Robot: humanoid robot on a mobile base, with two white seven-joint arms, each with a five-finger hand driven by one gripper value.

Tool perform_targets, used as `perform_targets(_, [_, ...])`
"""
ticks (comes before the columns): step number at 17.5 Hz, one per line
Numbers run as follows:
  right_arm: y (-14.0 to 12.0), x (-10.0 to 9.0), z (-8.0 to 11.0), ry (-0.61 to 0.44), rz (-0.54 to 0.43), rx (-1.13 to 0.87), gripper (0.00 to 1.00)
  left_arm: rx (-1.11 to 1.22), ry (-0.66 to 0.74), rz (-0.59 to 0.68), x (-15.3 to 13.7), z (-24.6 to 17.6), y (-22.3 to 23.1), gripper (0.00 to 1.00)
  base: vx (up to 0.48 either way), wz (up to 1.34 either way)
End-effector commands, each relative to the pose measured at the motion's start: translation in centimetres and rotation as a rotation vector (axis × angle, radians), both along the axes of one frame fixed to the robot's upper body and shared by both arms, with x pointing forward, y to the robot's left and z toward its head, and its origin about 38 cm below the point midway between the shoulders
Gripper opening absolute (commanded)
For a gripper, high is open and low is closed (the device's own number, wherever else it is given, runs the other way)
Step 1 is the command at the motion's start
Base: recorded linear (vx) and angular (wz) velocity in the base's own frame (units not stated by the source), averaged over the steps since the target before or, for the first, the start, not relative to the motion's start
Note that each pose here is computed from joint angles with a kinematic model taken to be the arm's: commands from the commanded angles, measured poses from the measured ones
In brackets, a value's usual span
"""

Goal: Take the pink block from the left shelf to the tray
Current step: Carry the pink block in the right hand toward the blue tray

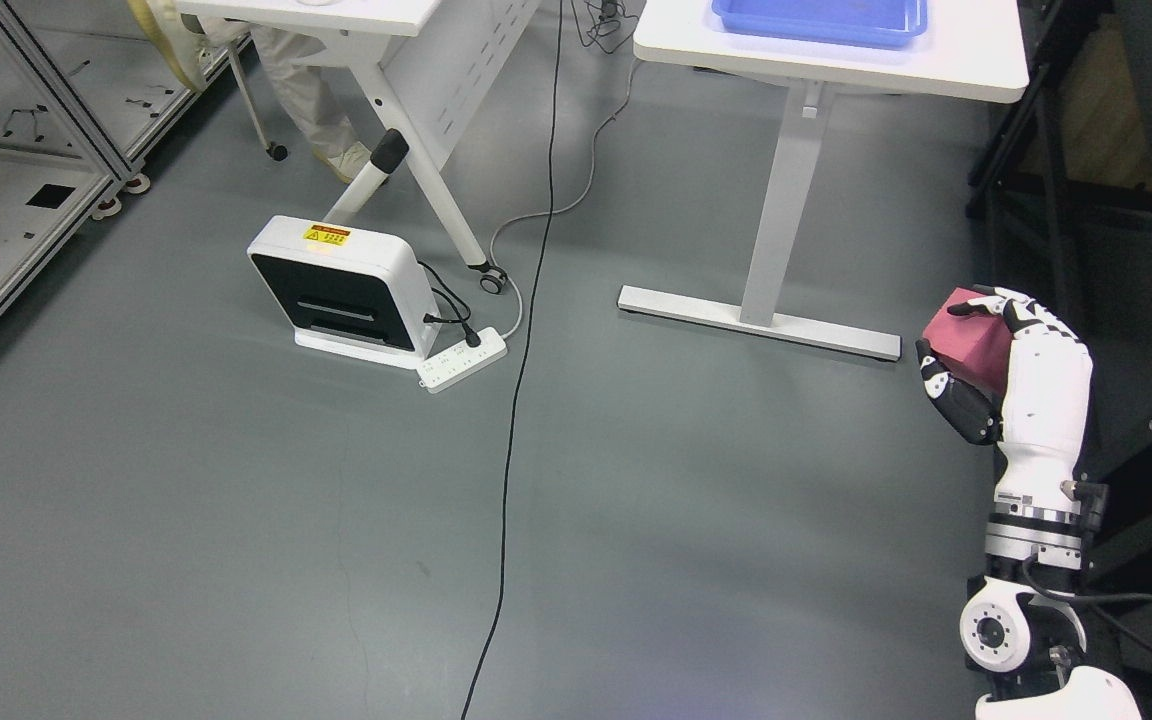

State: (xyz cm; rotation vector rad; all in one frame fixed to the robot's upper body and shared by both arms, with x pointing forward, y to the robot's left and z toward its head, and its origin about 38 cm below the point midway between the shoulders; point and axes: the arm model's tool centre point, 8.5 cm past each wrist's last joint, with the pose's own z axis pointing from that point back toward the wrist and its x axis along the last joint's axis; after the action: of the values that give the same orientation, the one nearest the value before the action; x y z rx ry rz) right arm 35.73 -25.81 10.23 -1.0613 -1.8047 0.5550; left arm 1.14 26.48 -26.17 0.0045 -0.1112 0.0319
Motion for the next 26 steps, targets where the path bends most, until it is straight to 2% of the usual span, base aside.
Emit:
perform_targets(1, [1.17, -0.08, -0.25, 0.007, 0.033, 0.002, 0.03, 0.019, -0.05, -0.004, 2.7, 0.18, 1.15, 1.0, 0.201, 0.21])
perform_targets(26, [1.19, -0.02, -0.27, 0.01, 0.036, 0.0, 0.03, 0.019, -0.05, -0.004, 2.7, 0.18, 1.15, 1.0, 0.335, 0.0])
